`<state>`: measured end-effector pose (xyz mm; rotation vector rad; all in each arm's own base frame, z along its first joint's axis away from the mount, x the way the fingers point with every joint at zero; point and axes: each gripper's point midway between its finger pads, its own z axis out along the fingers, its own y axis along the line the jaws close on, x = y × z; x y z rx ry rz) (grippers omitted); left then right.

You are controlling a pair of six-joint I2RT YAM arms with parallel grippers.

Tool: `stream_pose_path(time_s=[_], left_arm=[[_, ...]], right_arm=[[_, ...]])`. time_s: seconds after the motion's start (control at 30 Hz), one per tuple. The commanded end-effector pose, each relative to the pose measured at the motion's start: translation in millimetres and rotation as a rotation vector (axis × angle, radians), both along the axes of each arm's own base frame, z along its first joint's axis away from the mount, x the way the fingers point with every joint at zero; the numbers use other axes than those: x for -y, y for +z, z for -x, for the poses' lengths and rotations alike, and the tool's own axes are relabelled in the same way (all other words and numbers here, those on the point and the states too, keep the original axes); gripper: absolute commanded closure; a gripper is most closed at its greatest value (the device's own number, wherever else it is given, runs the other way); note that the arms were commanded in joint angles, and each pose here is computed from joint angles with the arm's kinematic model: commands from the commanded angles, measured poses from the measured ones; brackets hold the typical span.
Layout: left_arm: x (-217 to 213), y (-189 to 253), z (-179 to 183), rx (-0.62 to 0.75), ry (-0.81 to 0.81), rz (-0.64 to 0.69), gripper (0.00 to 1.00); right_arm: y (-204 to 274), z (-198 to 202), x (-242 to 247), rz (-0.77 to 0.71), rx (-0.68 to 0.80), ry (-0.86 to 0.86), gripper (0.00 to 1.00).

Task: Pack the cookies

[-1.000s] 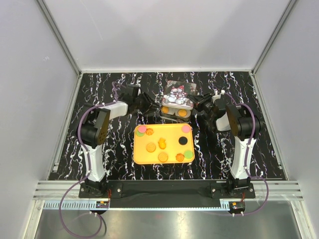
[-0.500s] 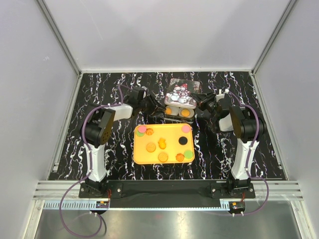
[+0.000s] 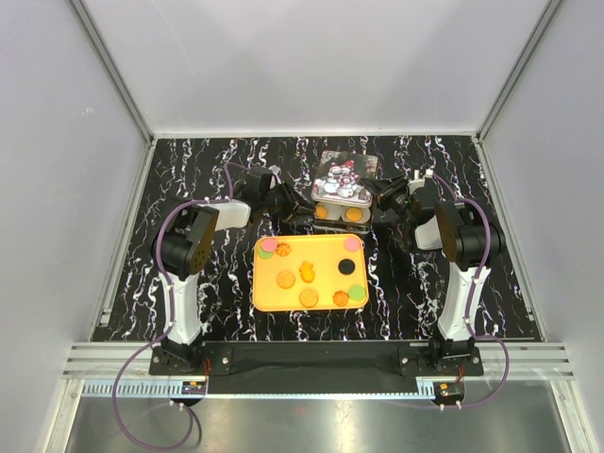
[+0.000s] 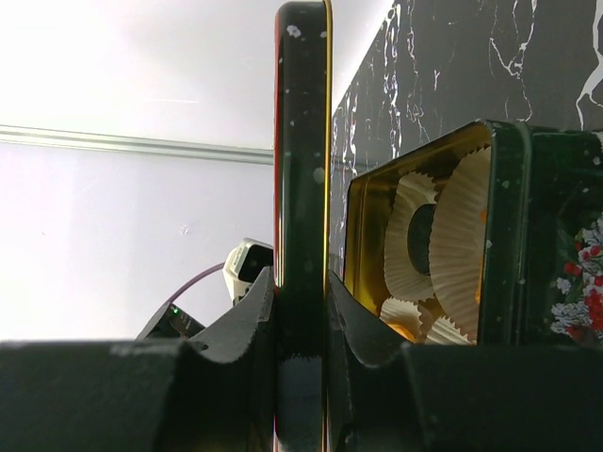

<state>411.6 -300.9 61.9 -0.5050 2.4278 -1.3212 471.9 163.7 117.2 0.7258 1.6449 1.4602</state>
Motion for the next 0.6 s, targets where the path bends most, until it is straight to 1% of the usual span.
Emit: stream_pose_path(time_s=[0.0, 0.27, 0.33, 0.43, 0.5, 0.57], left_arm=[[-6.3, 16.8, 9.8, 0.06, -0.054, 0.006, 0.71], [-37.3, 29.9, 18.7, 0.103, -0.043, -0.001, 0.71], [-35.9, 30.6, 20.1, 0.108, -0.068, 0.009, 0.69], [-27.4, 33.4, 18.5, 0.112, -0.097, 0.044, 0.71], [-27.9, 31.9, 19.5, 0.109, -0.092, 0.046, 0.71], [-29.1, 39.5, 16.1, 0.132, -0.076, 0.069, 0.61]], right_arm=[[31.3, 1.0, 2.9, 0.005, 0.119, 0.01, 1.0], [28.0, 5.2, 1.0, 0.015, 0.116, 0.031, 1.0], [26.6, 5.6, 0.9, 0.025, 0.114, 0.032, 1.0], [28.5, 5.8, -0.1, 0.021, 0.12, 0.035, 1.0], [30.1, 6.0, -1.0, 0.016, 0.12, 0.046, 1.0], [30.0, 7.3, -3.1, 0.018, 0.116, 0.058, 1.0]])
